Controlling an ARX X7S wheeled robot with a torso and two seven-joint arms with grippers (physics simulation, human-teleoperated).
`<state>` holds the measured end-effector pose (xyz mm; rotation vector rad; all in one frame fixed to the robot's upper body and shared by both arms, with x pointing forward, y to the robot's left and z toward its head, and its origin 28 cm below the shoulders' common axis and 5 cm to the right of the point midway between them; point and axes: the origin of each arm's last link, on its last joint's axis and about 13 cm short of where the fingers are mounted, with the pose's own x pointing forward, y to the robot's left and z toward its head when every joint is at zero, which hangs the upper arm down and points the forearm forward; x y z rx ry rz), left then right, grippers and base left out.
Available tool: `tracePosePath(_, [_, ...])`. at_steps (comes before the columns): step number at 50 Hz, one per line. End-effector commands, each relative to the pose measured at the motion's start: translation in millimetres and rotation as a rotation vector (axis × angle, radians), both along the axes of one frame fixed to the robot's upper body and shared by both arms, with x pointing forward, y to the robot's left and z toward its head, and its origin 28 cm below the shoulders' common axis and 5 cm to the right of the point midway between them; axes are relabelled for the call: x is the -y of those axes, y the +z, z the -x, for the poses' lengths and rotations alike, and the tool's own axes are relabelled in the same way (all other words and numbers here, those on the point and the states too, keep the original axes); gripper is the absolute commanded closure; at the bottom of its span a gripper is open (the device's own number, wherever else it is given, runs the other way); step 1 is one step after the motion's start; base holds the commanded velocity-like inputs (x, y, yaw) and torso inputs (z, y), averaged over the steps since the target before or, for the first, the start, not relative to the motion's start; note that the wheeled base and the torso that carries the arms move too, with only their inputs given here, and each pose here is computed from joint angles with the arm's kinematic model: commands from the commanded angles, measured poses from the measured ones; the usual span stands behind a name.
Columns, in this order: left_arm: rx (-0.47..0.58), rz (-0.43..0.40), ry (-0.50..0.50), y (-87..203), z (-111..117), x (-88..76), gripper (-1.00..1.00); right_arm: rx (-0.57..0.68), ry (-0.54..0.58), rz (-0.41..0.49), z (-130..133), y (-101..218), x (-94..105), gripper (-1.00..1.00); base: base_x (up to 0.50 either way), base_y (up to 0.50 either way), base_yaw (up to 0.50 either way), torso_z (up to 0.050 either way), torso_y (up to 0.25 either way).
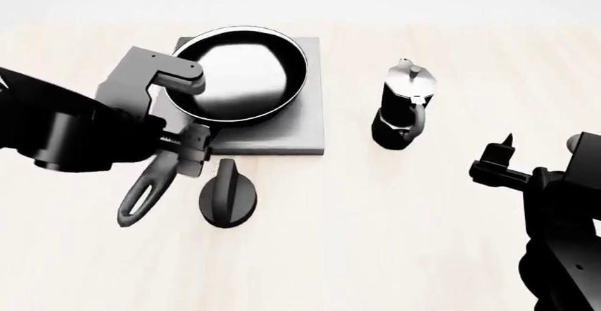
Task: Turn on the stove and put the frying pan on it.
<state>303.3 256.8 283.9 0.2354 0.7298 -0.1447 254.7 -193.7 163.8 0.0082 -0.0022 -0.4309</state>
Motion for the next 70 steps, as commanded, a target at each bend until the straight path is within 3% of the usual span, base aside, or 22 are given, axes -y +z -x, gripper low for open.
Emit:
tracePosePath(1, [0.040, 0.002, 0.012, 7, 1, -1.2, -1.00, 0.006, 0.004, 0.001, 0, 1, -0.4, -1.00, 0.00, 0.00, 0.00, 0.000, 0.000])
tracePosePath(14, [0.081, -0.001, -0.010, 48, 21, -1.0, -1.00, 0.007, 0.004, 0.002, -1, 2, -0.9, -1.00, 0.00, 0.00, 0.00, 0.000, 0.000])
tracePosePath(20, [0.162, 0.034, -0.117, 97, 52, 0.6, -1.00, 0.007, 0.009, 0.007, -1, 3, -2.9, -1.00, 0.00, 0.00, 0.00, 0.000, 0.000])
tracePosePath(29, [0.265, 0.017, -0.163, 152, 103, -2.6, -1.00, 0.013, 0.022, 0.013, 0, 7, -6.4, -1.00, 0.00, 0.00, 0.00, 0.000, 0.001])
tracePosePath(33, [0.424, 0.070, -0.272, 174, 133, -0.4, -1.00, 0.023, 0.038, 0.014, 2, 9, -8.3, -1.00, 0.00, 0.00, 0.00, 0.000, 0.000])
tracePosePath(34, [0.539, 0.071, -0.334, 179, 144, 3.2, -1.00, 0.027, 0.051, 0.013, 3, 9, -9.1, -1.00, 0.00, 0.00, 0.00, 0.000, 0.000])
tracePosePath(35, [0.591, 0.080, -0.383, 179, 150, 6.0, -1.00, 0.033, 0.062, 0.008, 3, 9, -9.5, -1.00, 0.00, 0.00, 0.00, 0.000, 0.000])
tracePosePath(39, [0.688, 0.039, -0.538, 148, 173, 23.5, -1.00, 0.058, 0.087, 0.004, 4, 14, -13.2, -1.00, 0.00, 0.00, 0.00, 0.000, 0.000])
tracePosePath(41, [0.773, 0.041, -0.619, 119, 184, 35.5, -1.00, 0.075, 0.104, 0.007, 6, 17, -16.0, -1.00, 0.00, 0.00, 0.00, 0.000, 0.000])
tracePosePath(45, [0.728, 0.004, -0.745, 58, 199, 57.1, -1.00, 0.096, 0.141, 0.023, 8, 20, -22.5, -1.00, 0.00, 0.00, 0.00, 0.000, 0.000])
tracePosePath(46, [0.762, -0.020, -0.750, 42, 209, 61.5, -1.00, 0.108, 0.165, 0.037, 9, 21, -26.0, -1.00, 0.00, 0.00, 0.00, 0.000, 0.000])
tracePosePath(47, [0.757, 0.026, -0.785, 36, 212, 64.1, -1.00, 0.111, 0.173, 0.041, 9, 21, -27.3, -1.00, 0.00, 0.00, 0.00, 0.000, 0.000])
tracePosePath(48, [0.777, 0.037, -0.783, 33, 214, 64.9, -1.00, 0.119, 0.181, 0.044, 9, 22, -28.6, -1.00, 0.00, 0.00, 0.00, 0.000, 0.000])
tracePosePath(49, [0.768, 0.012, -0.853, 22, 215, 67.1, -1.00, 0.138, 0.203, 0.051, 11, 25, -31.6, -1.00, 0.00, 0.00, 0.00, 0.000, 0.000])
tracePosePath(51, [0.792, -0.007, -0.783, 2, 208, 66.7, -1.00, 0.139, 0.210, 0.059, 11, 25, -34.3, -1.00, 0.00, 0.00, 0.00, 0.000, 0.000])
tracePosePath(52, [0.754, -0.047, -0.803, -18, 201, 70.1, -1.00, 0.145, 0.225, 0.063, 11, 26, -37.0, -1.00, 0.00, 0.00, 0.00, 0.000, 0.000])
tracePosePath(54, [0.754, 0.017, -0.837, -35, 199, 75.6, -1.00, 0.149, 0.237, 0.067, 11, 26, -39.7, -1.00, 0.00, 0.00, 0.00, 0.000, 0.000])
tracePosePath(56, [0.770, -0.068, -0.834, -53, 194, 81.0, -1.00, 0.156, 0.255, 0.073, 12, 26, -43.2, -1.00, 0.00, 0.00, 0.00, 0.000, 0.000])
tracePosePath(58, [0.774, -0.040, -0.851, -68, 196, 87.1, -1.00, 0.172, 0.269, 0.083, 13, 27, -46.0, -1.00, 0.00, 0.00, 0.00, 0.000, 0.000])
tracePosePath(62, [0.779, -0.062, -0.850, -74, 196, 97.3, -1.00, 0.210, 0.286, 0.118, 15, 31, -51.4, -1.00, 0.00, 0.00, 0.00, 0.000, 0.000])
tracePosePath(70, [0.790, -0.065, -0.816, -72, 194, 94.3, -1.00, 0.267, 0.302, 0.129, 20, 39, -53.8, -1.00, 0.00, 0.00, 0.00, 0.000, 0.000])
